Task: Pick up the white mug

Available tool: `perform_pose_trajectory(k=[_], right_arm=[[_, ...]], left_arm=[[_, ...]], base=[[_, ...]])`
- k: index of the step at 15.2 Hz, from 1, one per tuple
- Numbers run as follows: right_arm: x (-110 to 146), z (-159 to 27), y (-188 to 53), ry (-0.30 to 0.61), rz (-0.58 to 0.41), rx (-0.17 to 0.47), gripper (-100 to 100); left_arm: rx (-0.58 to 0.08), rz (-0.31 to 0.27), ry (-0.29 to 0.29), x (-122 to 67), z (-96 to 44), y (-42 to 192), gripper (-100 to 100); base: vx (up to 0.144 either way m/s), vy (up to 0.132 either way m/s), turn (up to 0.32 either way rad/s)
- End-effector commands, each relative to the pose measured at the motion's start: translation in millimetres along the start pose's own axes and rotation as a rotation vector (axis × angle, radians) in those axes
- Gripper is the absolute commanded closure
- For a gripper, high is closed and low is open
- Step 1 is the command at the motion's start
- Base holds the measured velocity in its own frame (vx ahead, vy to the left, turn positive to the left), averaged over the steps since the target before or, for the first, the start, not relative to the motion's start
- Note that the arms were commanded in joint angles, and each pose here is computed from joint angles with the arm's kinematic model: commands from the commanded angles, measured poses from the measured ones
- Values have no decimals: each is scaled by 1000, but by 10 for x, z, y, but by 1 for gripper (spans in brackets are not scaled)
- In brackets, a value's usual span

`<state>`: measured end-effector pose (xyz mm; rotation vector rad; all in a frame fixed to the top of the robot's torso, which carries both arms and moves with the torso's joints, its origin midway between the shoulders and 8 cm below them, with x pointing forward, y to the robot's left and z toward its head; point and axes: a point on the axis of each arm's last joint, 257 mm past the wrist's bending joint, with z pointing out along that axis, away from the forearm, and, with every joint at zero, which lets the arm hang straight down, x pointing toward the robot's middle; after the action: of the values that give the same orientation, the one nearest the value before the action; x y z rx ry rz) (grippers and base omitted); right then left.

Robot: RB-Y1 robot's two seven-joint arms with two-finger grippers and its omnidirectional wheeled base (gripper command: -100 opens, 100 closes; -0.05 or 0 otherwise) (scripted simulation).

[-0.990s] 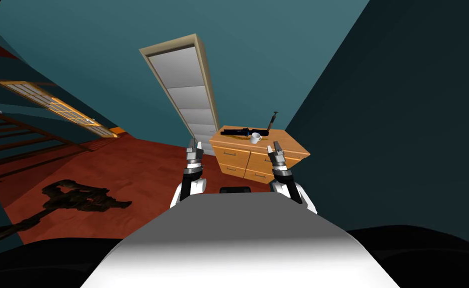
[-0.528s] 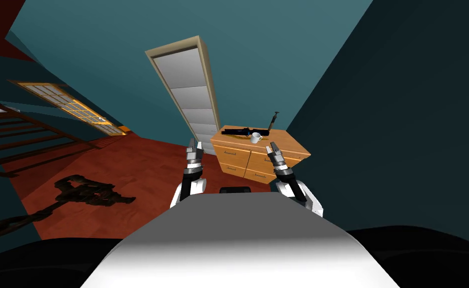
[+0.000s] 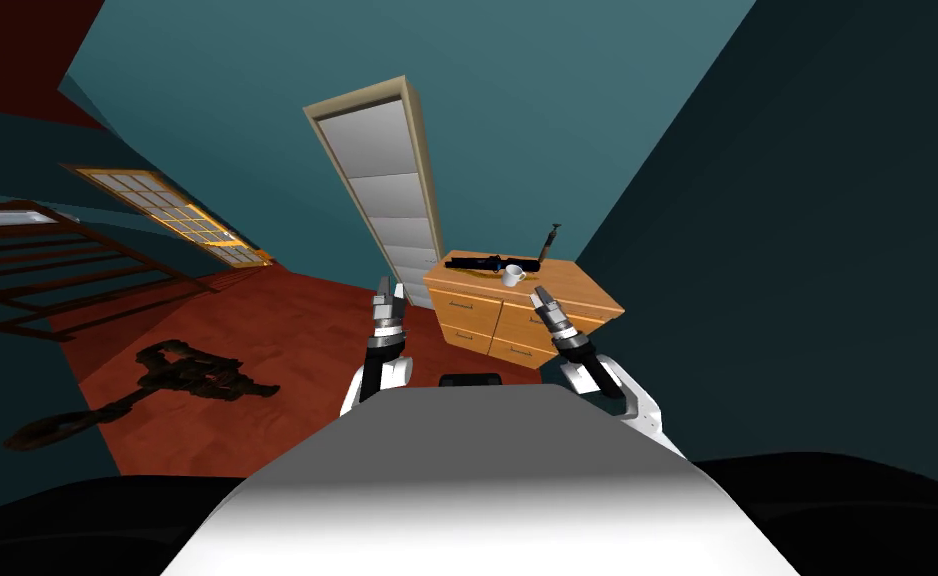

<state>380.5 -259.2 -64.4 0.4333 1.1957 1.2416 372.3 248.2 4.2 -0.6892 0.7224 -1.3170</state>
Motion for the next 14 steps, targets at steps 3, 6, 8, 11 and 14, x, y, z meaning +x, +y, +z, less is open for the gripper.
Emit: perform_pose_trajectory(k=[3, 6, 8, 11, 14], right_arm=[[32, -3, -79, 70, -37, 21, -100], [43, -8, -149, 118, -62, 39, -100], [57, -12, -153, 156, -88, 42, -100], [57, -20, -225, 202, -114, 61, -100], [47, -30, -296, 248, -141, 81, -100]], left_arm=[[0, 0, 0, 0, 0, 0, 0], [0, 0, 0, 0, 0, 0, 0], [0, 0, 0, 0, 0, 0, 0], [0, 0, 0, 0, 0, 0, 0], [0, 0, 0, 0, 0, 0, 0]], base=[[-15, -16, 60], [-10, -15, 41], [-10, -21, 80], [-9, -14, 66], [-8, -19, 51]])
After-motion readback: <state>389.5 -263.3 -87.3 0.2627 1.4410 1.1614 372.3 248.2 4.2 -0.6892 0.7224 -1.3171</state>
